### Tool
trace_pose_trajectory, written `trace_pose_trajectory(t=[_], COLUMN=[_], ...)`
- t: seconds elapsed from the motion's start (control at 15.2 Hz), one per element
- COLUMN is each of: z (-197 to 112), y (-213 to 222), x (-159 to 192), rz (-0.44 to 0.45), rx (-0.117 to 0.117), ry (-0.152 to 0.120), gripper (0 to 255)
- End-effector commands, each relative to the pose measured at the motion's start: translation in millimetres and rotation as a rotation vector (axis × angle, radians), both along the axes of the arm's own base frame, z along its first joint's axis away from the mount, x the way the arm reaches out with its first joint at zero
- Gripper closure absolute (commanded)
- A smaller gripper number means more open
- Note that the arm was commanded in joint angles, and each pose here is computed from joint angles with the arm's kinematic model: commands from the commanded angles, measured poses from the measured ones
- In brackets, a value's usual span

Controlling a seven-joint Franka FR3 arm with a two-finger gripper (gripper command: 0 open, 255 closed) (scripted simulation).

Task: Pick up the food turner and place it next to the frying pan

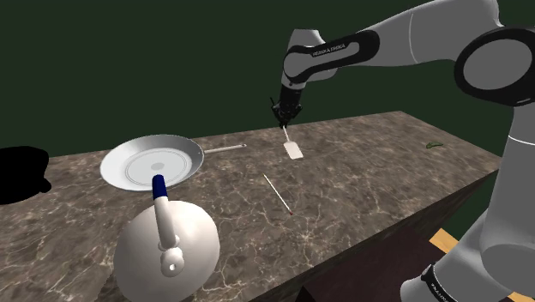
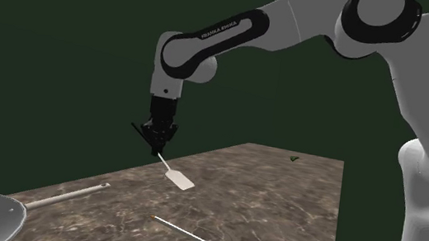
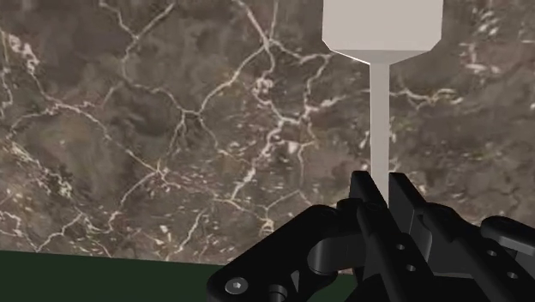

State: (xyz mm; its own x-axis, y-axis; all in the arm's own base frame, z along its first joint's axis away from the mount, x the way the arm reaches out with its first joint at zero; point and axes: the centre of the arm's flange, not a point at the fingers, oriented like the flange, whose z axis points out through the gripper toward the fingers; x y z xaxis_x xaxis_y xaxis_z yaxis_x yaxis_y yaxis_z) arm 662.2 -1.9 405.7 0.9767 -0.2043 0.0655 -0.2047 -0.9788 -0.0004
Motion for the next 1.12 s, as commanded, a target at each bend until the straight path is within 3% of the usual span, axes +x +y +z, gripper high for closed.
trace_pose_trajectory(t=[0.0,0.59,1.06], z=[-10,-55,-55], y=[0,0,0], x=[1,1,1], rz=[0.0,0.0,0.0], rx=[0.0,0.0,0.0], ry=[-0.001,-0.001,-0.001], gripper=[255,255,255])
